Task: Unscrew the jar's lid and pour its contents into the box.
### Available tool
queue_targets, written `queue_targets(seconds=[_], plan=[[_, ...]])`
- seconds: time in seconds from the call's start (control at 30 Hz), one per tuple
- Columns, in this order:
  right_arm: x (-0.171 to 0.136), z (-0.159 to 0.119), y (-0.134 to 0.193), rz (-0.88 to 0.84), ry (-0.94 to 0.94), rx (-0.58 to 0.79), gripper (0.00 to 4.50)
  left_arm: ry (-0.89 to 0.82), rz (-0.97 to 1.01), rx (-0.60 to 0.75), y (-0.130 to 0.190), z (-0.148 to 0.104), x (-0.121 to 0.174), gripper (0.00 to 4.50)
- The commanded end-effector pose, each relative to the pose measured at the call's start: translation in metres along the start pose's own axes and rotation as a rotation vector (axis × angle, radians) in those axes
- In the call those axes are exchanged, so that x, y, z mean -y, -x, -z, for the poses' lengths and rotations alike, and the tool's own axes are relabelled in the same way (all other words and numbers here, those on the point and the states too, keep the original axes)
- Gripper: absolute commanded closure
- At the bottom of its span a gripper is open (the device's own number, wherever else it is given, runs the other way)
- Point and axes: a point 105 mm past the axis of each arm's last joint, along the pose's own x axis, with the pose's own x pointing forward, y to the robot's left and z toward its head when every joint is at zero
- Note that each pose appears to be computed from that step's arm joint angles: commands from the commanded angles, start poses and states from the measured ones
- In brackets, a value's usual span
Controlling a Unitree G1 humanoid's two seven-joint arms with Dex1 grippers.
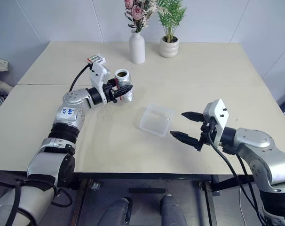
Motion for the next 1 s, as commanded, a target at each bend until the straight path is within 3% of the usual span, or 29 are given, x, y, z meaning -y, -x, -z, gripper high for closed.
queue_targets(seconds=[0.03,0.1,0.17,0.27,0.3,0.37,0.47,0.57,0.67,0.73,0.93,1.0], plan=[[-0.002,-0.006,0.002,0.012,0.039,0.026,0.03,-0.182,0.005,0.052,-0.013,-0.028,0.004,2.38],[-0.001,-0.005,0.003,0.018,0.037,0.024,0.03,-0.292,0.008,0.079,-0.017,-0.042,0.007,2.38],[0.001,-0.004,0.002,0.029,0.033,0.026,0.03,-0.532,-0.009,0.104,-0.026,-0.066,0.01,2.38],[0.002,-0.004,0.002,0.042,0.026,0.033,0.03,-1.355,-0.011,0.089,-0.047,-0.108,0.036,2.38],[0.002,-0.004,0.002,0.044,0.025,0.036,0.03,-1.557,0.016,0.119,-0.052,-0.113,0.046,2.38],[0.003,-0.005,0.001,0.046,0.022,0.04,0.03,-1.767,0.036,0.15,-0.058,-0.115,0.054,2.38],[0.002,-0.007,-0.001,0.051,0.017,0.061,0.03,-2.147,0.145,0.187,-0.075,-0.101,0.076,2.38],[0.002,-0.011,-0.003,0.061,0.011,0.09,0.03,-2.299,0.222,0.227,-0.078,-0.083,0.079,2.38],[0.0,-0.015,-0.004,0.074,0.005,0.115,0.03,-2.355,0.279,0.086,-0.082,-0.063,0.069,2.38],[0.0,-0.016,-0.004,0.087,0.002,0.129,0.03,-2.394,0.342,0.055,-0.088,-0.051,0.078,2.38],[0.0,-0.02,-0.004,0.092,-0.001,0.148,0.03,-2.404,0.34,0.105,-0.098,-0.061,0.095,2.38],[0.001,-0.021,-0.004,0.094,0.001,0.153,0.03,-2.415,0.366,0.048,-0.099,-0.058,0.092,2.38]])
